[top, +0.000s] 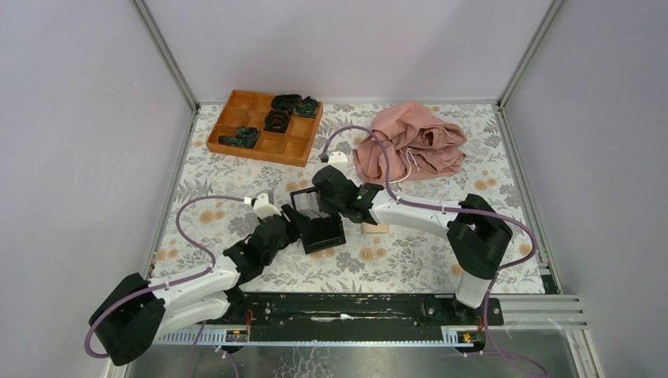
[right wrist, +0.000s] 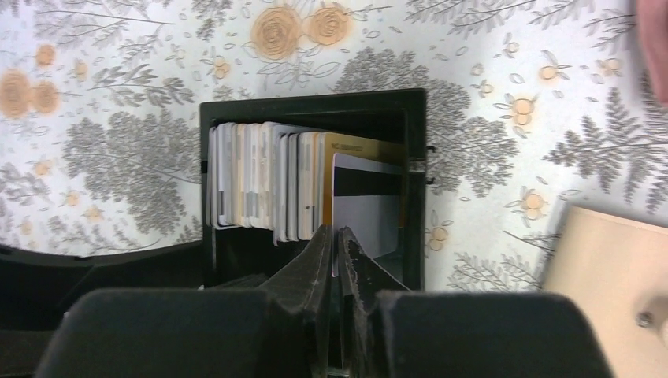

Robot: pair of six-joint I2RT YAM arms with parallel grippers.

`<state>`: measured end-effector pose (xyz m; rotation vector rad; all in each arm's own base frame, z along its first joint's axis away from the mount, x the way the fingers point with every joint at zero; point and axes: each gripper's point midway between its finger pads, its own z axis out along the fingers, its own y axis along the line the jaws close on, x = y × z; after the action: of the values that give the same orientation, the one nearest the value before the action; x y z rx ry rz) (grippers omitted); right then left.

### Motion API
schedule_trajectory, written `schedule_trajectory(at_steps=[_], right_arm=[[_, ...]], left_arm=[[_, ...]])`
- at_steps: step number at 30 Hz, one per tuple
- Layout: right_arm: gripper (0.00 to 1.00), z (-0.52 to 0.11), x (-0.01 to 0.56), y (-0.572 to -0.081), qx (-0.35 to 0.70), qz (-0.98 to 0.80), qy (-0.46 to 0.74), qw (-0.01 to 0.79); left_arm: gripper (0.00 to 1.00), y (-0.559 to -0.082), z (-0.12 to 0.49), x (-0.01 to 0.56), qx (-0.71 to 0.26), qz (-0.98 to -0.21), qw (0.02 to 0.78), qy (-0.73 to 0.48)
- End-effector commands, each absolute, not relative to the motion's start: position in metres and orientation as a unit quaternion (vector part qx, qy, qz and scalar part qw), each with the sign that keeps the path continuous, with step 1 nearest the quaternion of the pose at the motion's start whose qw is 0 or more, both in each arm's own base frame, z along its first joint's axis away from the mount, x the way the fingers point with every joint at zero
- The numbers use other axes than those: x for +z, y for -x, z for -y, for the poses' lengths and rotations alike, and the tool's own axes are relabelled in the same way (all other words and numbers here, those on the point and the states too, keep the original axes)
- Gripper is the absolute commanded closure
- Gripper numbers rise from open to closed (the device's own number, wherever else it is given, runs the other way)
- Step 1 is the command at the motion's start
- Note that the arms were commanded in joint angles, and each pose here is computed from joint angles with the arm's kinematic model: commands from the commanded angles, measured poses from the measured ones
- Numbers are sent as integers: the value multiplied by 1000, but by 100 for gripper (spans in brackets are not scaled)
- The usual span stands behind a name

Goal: Put the credit cards into the card holder
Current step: Pick up the credit card from the storage box.

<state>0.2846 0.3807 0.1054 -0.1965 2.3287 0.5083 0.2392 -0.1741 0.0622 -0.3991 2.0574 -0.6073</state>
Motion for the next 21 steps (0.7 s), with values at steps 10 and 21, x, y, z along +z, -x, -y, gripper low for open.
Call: schedule_trajectory(at_steps=[10,21], right_arm=[[100,-355,134,-303,89,-885,108,445],[100,-360,180,-300,115,-857,138,483]], left_arm=[[29,-241,169,86,-254,-821,480,175],[22,-240,154,132,-256,-797,512,192]])
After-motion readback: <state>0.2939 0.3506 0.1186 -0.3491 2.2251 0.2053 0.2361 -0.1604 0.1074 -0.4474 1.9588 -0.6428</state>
